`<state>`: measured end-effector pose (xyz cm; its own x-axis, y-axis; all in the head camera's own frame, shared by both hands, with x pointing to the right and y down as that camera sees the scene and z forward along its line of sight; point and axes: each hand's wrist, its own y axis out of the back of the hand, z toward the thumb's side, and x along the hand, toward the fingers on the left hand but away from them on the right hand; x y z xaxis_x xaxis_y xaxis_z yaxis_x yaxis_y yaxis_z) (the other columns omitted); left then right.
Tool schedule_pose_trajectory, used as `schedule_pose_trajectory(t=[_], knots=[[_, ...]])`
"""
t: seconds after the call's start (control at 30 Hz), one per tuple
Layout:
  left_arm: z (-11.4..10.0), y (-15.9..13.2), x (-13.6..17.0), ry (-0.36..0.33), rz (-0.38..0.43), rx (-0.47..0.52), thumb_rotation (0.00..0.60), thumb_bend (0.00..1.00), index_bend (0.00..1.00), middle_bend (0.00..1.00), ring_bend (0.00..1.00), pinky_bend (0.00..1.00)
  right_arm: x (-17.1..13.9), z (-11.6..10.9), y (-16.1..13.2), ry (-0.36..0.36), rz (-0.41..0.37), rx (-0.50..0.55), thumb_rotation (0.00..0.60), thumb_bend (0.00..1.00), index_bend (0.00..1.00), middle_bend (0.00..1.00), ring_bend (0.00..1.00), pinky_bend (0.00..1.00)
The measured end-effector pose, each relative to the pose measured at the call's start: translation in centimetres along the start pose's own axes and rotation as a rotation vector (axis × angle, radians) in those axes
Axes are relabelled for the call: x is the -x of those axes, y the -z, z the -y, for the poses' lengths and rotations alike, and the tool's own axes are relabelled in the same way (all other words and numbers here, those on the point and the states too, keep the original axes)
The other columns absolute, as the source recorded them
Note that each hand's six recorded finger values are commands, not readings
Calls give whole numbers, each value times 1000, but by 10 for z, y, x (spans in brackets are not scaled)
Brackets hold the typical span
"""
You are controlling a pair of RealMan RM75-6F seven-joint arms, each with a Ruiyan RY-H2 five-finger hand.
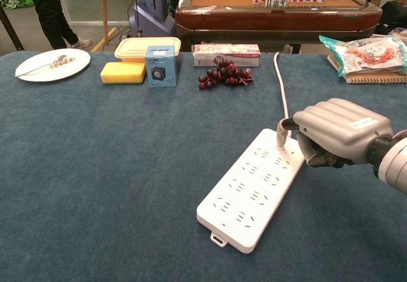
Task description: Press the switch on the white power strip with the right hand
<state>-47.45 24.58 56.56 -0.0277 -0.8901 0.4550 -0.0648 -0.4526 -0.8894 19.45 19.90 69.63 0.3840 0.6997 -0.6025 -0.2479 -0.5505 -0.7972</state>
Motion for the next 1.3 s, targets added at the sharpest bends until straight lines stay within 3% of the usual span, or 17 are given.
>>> schedule_pose_trajectory(t=[0.8,1.1,1.17,1.3], knots=[[0,0,0,0,0,-3,600,157,170,289,261,556,0,8,3,-21,10,-1,600,975,344,1000,1000,1000],[3,-1,-1,9,3,-12,600,156,170,289,261,556,-9,-20,-10,58,-43,24,600,972,344,1000,1000,1000],[4,-2,-1,10,5,-13,600,156,170,289,261,556,-14,-29,-14,81,-57,20,600,930,344,989,1000,1000],[4,-3,0,10,9,-16,600,156,170,289,261,557,-24,-44,-12,127,-72,-6,600,748,344,870,999,1000]])
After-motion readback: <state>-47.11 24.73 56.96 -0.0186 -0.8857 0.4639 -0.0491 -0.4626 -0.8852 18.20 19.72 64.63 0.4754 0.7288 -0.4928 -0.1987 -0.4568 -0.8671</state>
